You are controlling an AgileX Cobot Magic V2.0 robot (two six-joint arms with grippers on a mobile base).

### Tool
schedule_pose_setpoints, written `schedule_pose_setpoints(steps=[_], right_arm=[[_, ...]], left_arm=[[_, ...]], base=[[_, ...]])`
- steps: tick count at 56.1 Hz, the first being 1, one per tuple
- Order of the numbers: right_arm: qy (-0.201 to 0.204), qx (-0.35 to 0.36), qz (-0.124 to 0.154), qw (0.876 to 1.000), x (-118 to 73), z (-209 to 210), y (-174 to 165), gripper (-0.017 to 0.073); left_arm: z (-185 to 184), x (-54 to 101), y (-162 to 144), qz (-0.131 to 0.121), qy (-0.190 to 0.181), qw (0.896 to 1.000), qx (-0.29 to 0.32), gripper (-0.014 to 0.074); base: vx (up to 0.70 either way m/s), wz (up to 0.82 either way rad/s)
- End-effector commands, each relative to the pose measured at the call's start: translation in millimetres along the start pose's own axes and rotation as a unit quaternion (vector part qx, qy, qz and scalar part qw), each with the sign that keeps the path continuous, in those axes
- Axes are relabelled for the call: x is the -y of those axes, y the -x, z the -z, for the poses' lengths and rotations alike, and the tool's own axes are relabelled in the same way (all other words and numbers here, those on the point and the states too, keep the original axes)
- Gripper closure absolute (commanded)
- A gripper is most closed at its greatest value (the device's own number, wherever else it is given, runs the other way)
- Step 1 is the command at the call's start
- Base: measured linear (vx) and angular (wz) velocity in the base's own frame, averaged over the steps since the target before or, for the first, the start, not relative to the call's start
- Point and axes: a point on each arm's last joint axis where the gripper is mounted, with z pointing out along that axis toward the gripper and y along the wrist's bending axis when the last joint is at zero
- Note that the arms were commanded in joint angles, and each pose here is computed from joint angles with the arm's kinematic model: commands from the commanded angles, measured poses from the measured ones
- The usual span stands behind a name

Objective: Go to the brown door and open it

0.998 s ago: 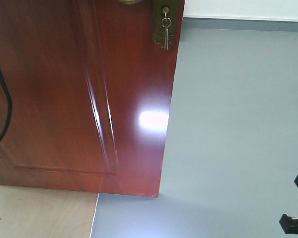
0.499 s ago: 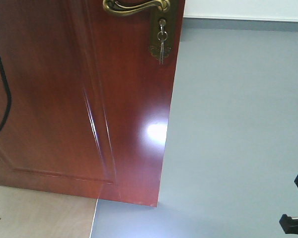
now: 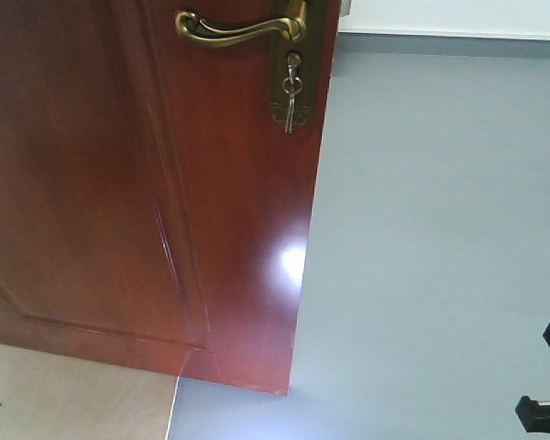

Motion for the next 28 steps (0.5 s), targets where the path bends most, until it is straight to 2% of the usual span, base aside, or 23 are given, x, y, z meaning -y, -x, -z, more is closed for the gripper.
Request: schedule_pose_setpoints(steps=[1, 10, 28], right_arm=[[-0.003, 0.039, 0.005, 0.999, 0.5, 0.1, 5.8, 0.0559], [-0.003, 0.039, 0.005, 0.999, 0.5, 0.1, 5.8, 0.0559], [-0.003, 0.039, 0.005, 0.999, 0.5, 0.1, 5.8, 0.0559]], left_arm=[[8.6, 3.2, 33.2, 0.001, -0.007, 0.997, 0.073, 0.0573], [8.4, 3.3, 31.5, 0.001, -0.007, 0.998, 0.065, 0.0573], [9.3, 0.7, 13.3, -0.003, 0.008, 0.999, -0.043, 0.0573]], base=[[0.00, 0.00], [0.00, 0.00], [0.00, 0.00]])
